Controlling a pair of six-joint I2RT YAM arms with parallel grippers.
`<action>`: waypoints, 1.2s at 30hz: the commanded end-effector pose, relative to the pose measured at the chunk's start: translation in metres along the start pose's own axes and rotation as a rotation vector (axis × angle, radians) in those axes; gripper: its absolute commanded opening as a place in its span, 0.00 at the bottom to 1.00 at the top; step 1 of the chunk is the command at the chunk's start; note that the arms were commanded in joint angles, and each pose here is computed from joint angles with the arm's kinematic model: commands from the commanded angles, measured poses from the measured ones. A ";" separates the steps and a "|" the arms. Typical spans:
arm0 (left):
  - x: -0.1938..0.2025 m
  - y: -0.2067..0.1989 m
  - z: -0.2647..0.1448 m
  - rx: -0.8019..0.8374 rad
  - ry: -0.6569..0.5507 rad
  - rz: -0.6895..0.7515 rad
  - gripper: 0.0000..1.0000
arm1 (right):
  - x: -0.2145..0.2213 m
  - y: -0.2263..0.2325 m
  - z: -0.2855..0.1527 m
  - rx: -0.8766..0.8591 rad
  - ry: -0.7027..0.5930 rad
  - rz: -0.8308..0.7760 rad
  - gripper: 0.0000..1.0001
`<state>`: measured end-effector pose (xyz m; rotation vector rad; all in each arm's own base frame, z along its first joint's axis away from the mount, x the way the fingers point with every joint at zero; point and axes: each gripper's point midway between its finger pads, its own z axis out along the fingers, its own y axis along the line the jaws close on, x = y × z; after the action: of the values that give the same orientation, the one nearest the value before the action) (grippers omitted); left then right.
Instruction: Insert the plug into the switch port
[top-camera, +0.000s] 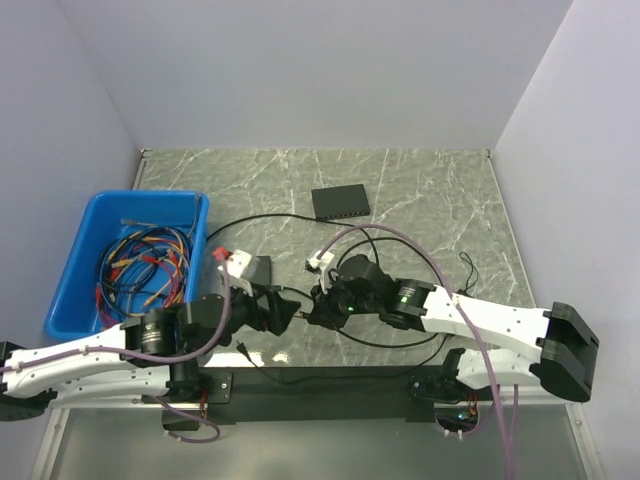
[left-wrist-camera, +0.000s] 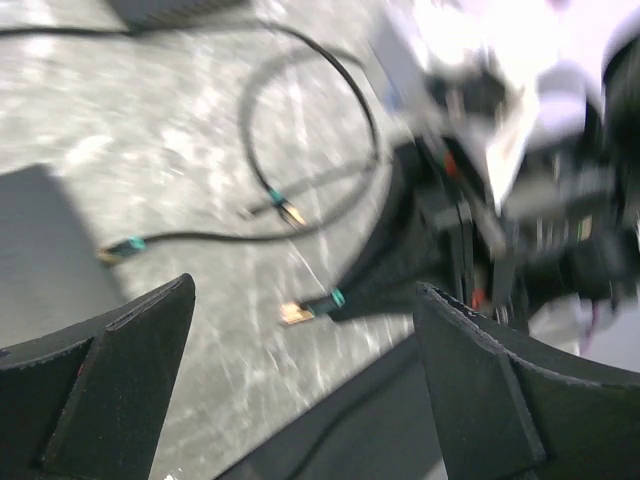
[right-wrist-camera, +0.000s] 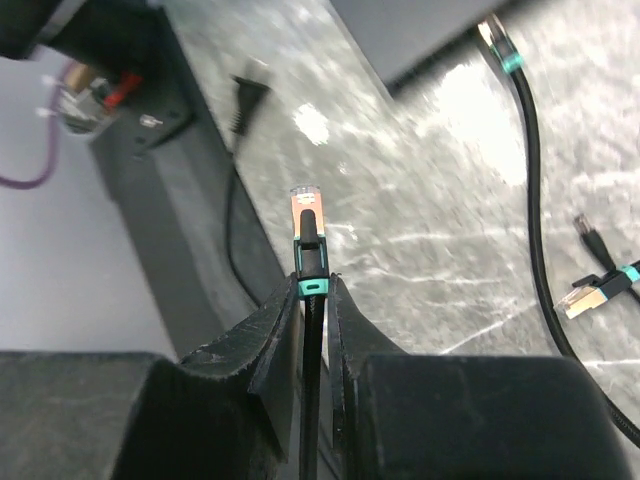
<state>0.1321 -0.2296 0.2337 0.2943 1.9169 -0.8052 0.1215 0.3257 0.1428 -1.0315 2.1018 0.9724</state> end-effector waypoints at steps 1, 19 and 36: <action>-0.031 0.033 -0.008 -0.161 -0.146 -0.105 0.95 | -0.009 -0.007 0.008 0.032 -0.048 0.011 0.00; 0.005 0.181 0.057 -0.564 -0.083 -0.294 0.91 | 0.018 -0.039 0.064 0.142 0.073 0.052 0.00; 0.041 0.260 0.111 -0.725 0.019 -0.340 0.90 | 0.032 -0.046 0.071 0.158 0.108 0.039 0.00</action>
<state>0.3041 -0.1053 0.0414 -0.4699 2.2459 -0.2040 0.1487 0.3401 0.0533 -0.9948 2.3108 0.7598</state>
